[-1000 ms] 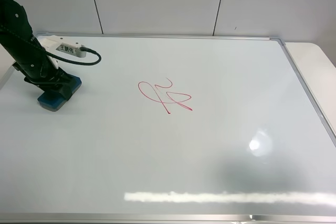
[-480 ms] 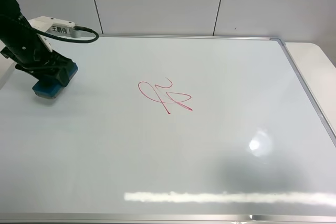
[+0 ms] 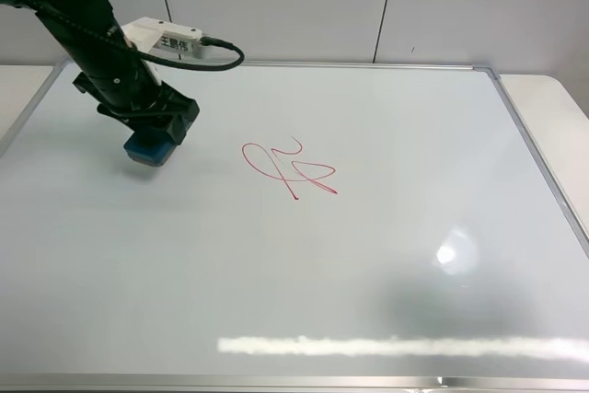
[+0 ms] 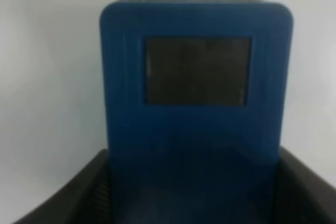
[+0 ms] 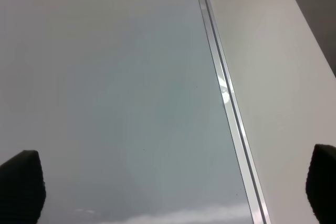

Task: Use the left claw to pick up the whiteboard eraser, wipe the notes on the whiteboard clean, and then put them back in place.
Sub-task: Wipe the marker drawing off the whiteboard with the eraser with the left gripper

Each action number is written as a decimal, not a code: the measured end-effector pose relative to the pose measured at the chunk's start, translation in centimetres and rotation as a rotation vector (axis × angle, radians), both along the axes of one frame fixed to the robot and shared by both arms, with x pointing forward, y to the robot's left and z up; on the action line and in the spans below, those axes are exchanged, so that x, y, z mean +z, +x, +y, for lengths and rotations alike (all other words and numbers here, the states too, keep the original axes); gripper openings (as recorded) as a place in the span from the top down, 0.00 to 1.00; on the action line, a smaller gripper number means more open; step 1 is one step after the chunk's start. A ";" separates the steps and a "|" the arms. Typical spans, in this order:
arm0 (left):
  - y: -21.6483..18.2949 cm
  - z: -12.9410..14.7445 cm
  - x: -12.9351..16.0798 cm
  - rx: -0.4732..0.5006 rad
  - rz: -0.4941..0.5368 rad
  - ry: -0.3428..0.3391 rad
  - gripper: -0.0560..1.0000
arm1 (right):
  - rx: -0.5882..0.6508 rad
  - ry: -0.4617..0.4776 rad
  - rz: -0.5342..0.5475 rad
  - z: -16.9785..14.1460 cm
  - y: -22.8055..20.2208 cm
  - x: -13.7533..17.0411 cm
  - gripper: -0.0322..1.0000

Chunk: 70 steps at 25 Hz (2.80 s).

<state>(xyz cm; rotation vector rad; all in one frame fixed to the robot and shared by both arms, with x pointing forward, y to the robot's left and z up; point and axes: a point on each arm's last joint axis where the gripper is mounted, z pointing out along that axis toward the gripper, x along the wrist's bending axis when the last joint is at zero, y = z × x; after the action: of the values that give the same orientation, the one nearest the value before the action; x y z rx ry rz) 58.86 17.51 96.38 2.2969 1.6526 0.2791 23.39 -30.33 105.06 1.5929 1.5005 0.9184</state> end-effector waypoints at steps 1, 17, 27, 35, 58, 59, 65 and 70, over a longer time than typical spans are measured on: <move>0.2 -0.8 0.0 -0.010 0.002 0.002 0.42 | 0.000 0.000 0.000 0.0 0.0 0.0 0.01; 3.4 -10.0 -4.9 -0.182 0.105 0.092 0.42 | 0.000 0.000 0.000 0.0 0.0 0.0 0.01; 4.9 -9.3 -6.0 -0.219 0.086 0.161 0.42 | 0.000 0.000 0.000 0.0 0.0 0.0 0.01; 4.9 -9.3 -6.0 -0.211 0.102 0.119 0.42 | 0.000 0.000 0.000 0.0 0.0 0.0 0.01; -1.6 -18.5 -6.7 -0.372 0.136 0.057 0.42 | 0.000 0.000 0.000 0.0 0.0 0.0 0.01; -2.0 -19.0 -6.7 -0.379 0.137 0.048 0.42 | 0.000 0.000 0.000 0.0 0.0 0.0 0.01; -3.3 -20.6 -6.8 -0.407 0.130 0.022 0.42 | 0.000 0.000 0.000 0.0 0.0 0.0 0.01; -2.3 -19.7 -6.8 -0.437 0.103 0.050 0.42 | 0.000 0.000 0.000 0.0 0.0 0.0 0.01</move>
<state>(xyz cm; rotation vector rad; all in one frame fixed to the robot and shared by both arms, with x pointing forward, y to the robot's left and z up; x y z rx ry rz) 56.57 -2.20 89.58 2.6690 1.1488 0.1049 23.39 -30.33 105.06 1.5929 1.5005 0.9184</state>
